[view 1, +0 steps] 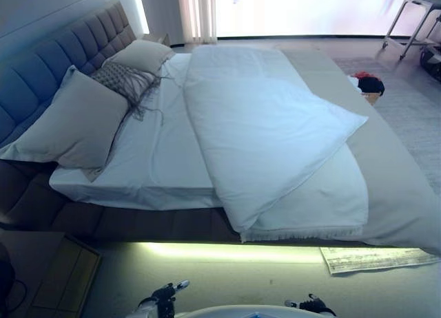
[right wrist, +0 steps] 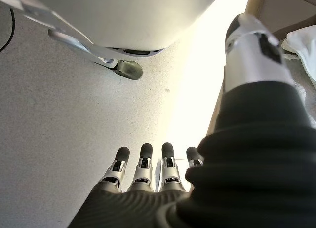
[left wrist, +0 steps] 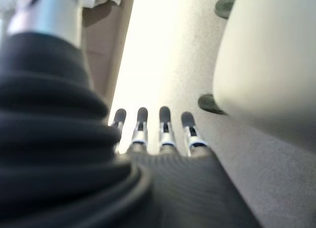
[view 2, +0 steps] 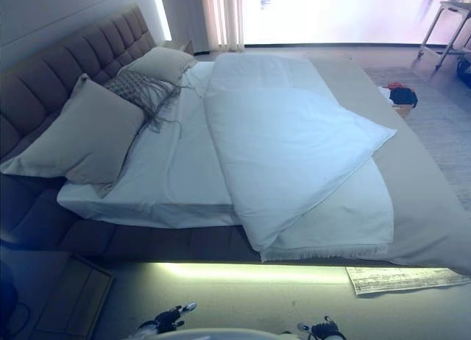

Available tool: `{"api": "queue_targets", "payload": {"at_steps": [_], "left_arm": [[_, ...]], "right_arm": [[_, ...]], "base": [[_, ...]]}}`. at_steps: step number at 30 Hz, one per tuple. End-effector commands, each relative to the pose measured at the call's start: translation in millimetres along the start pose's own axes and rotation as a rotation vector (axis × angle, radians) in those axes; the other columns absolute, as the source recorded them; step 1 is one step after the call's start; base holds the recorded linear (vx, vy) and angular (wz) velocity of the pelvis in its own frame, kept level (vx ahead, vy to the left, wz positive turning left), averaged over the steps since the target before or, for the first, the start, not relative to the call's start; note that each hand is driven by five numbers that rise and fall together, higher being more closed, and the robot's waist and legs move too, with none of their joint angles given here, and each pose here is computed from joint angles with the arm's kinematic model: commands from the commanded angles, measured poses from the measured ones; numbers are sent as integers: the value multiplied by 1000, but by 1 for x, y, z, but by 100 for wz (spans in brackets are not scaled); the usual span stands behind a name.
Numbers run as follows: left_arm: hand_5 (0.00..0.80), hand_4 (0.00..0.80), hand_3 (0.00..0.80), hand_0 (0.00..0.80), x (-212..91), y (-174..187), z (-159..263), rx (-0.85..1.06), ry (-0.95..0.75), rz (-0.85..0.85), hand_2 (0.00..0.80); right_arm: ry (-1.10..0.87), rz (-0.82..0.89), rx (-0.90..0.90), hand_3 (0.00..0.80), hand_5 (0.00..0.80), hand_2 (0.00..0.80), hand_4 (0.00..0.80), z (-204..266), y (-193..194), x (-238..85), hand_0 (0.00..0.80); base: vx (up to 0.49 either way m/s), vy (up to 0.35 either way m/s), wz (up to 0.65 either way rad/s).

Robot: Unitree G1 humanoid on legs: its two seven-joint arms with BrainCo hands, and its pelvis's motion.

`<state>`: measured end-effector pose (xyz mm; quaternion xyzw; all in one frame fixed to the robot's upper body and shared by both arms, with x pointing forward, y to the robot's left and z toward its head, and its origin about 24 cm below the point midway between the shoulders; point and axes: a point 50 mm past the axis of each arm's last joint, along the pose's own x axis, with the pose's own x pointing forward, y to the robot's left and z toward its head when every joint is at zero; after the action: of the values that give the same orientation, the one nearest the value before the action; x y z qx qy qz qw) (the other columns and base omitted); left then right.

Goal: Make the bed neatly

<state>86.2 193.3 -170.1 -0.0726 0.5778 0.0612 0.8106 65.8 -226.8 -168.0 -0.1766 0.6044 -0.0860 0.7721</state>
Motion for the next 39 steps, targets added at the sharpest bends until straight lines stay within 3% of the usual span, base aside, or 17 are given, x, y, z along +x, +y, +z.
{"api": "queue_targets", "payload": {"at_steps": [1, 11, 20, 28, 39], "left_arm": [[0, 0, 0, 0, 0, 4, -3, 62, 34, 30, 0], [0, 0, 0, 0, -1, 13, -8, 39, 95, 64, 0], [0, 0, 0, 0, -6, 29, -17, -296, 41, 152, 0], [0, 0, 0, 0, -9, 34, -31, -255, 67, 195, 0], [0, 0, 0, 0, -7, 46, 8, -140, -25, 195, 0]], "right_arm": [[-52, 39, -5, 0, 0, 0, 0, 29, 18, -1, 0], [-42, 40, 20, 0, 0, 0, 0, 32, 10, 1, 0], [-37, -27, 17, 0, 0, 0, 0, 40, -17, 6, 0], [-36, -26, 80, 0, 0, 0, 0, 30, -10, 4, 0], [-111, 1, 197, 0, 0, 0, 0, 48, -1, 2, 0]], "base": [[25, -55, -1], [42, -92, -9], [146, -35, -13], [355, 147, -32], [262, 113, -6]]}}
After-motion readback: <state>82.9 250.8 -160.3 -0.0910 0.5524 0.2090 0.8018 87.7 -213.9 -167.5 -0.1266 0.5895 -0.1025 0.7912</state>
